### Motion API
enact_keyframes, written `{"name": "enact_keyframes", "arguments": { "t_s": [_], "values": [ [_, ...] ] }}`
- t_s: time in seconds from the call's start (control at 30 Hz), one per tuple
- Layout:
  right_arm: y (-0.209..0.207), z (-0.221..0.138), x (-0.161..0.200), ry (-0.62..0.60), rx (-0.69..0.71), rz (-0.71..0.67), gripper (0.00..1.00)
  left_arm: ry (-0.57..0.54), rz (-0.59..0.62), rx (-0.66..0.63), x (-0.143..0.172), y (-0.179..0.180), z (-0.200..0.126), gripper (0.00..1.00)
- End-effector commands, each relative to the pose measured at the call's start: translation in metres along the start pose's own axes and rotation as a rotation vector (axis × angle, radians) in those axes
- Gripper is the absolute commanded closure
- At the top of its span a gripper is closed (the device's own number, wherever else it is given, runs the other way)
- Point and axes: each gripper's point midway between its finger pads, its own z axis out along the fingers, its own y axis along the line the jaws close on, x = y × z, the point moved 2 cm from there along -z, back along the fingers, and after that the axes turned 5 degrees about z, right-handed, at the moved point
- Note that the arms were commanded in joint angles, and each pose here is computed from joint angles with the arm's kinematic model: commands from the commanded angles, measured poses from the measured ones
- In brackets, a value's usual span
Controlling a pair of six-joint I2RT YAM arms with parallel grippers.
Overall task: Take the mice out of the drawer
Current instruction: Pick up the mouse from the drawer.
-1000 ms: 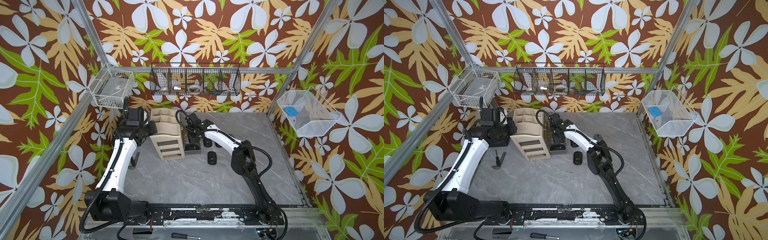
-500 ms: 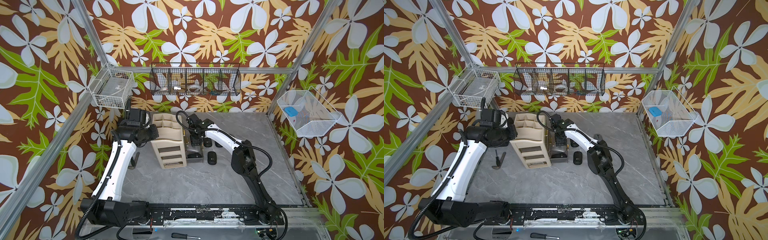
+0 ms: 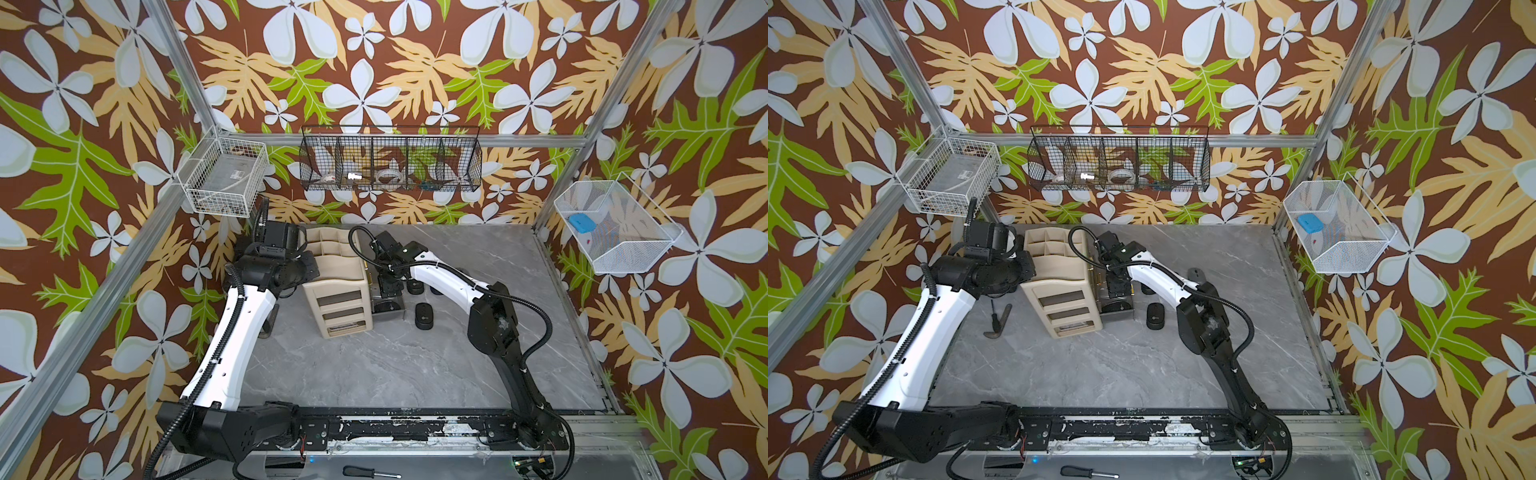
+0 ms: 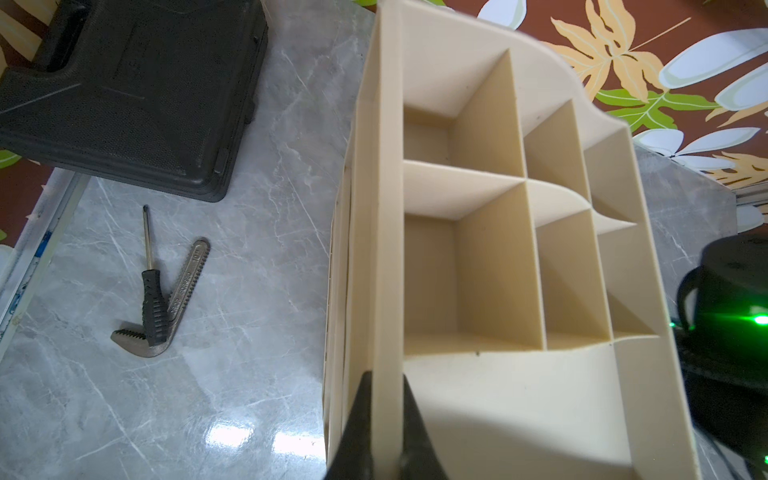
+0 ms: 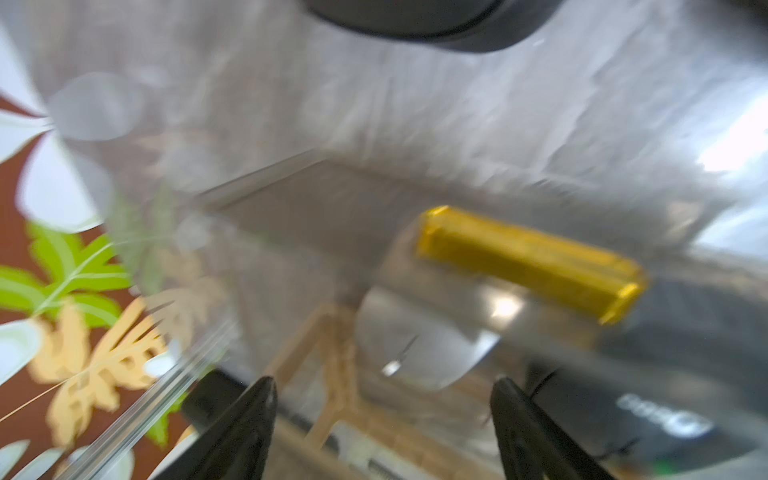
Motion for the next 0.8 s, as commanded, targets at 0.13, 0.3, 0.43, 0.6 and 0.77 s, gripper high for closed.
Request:
{"name": "enact_keyframes", "arguments": {
  "t_s": [0.13, 0.3, 0.43, 0.6, 0.77],
  "values": [
    [-0.014, 0.012, -0.005, -0.025, 0.047, -0.008, 0.18, -0.127, -0.021, 0.098, -0.023, -0.018, -0.01, 1.0],
    [-0.025, 0.011, -0.015, -0.063, 0.083, 0.003, 0.19, -0.143, -0.022, 0.091, -0.023, -0.016, -0.01, 1.0],
    [-0.034, 0.014, -0.018, -0.061, 0.097, 0.018, 0.23, -0.147, -0.02, 0.065, -0.021, -0.01, -0.006, 1.0],
    [-0.04, 0.024, -0.02, -0.063, 0.115, 0.012, 0.24, -0.163, -0.017, 0.098, -0.023, -0.016, -0.012, 1.0],
    [-0.041, 0.04, -0.016, -0.056, 0.138, 0.008, 0.22, -0.151, -0.02, 0.172, -0.018, -0.026, -0.013, 1.0]
  ]
}}
